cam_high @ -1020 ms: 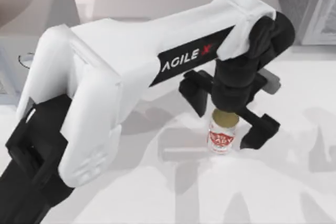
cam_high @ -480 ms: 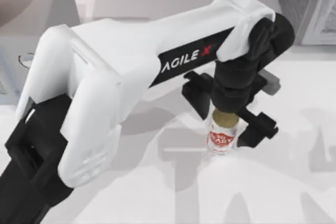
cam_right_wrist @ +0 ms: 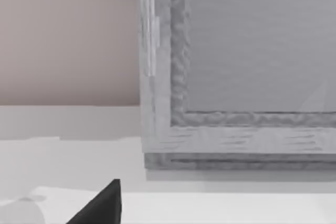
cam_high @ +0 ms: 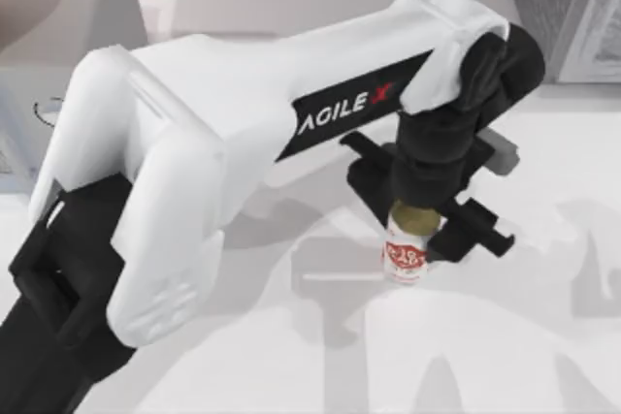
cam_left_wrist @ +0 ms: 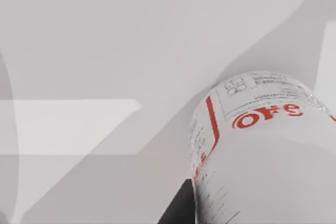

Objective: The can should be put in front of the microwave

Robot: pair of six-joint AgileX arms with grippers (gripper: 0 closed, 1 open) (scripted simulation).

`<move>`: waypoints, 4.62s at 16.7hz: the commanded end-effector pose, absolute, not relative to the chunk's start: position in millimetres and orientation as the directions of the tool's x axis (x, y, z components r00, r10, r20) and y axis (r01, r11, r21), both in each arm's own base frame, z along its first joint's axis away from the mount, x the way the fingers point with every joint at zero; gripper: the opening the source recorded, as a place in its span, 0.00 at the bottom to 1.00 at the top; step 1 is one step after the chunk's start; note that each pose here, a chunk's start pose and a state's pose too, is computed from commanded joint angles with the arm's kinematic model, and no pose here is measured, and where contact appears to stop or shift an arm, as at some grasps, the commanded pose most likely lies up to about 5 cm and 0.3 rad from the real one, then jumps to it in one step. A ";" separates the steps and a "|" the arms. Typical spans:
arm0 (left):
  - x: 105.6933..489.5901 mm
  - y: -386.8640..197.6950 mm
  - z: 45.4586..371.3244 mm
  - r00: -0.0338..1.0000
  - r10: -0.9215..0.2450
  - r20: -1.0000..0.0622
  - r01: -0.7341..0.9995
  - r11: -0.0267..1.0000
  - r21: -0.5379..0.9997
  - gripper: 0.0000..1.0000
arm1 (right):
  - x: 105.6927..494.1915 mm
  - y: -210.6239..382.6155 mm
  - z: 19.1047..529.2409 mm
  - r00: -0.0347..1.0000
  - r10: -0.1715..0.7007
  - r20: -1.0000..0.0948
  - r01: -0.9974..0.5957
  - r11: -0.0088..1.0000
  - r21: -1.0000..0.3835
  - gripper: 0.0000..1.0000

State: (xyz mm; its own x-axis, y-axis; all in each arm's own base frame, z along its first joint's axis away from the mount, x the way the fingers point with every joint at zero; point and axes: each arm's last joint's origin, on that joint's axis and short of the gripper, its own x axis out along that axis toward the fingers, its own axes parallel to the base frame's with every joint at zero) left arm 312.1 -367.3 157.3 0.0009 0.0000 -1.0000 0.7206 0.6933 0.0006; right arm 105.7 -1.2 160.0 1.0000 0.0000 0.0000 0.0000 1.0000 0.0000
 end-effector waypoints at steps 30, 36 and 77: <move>350.3 -259.2 240.0 -0.032 -0.068 -0.997 0.541 0.838 -0.074 0.00 | 105.7 -1.2 160.0 1.000 0.000 0.000 0.000 1.000 0.000 1.00; 311.8 -116.7 236.1 -0.163 -0.003 -0.987 0.302 0.952 -0.052 0.00 | 105.7 -1.2 160.0 1.000 0.000 0.000 0.000 1.000 0.000 1.00; 219.5 0.7 198.5 -0.001 0.000 -1.000 0.020 1.000 0.000 1.00 | 105.7 -1.2 160.0 1.000 0.000 0.000 0.000 1.000 0.000 1.00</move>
State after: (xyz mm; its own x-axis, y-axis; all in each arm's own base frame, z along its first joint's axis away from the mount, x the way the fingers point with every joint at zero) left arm 219.5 0.7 198.5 -0.0009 -0.0003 -1.0000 0.0200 0.9998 -0.0003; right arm 105.7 -1.2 160.0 1.0000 0.0000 0.0000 0.0000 1.0000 0.0000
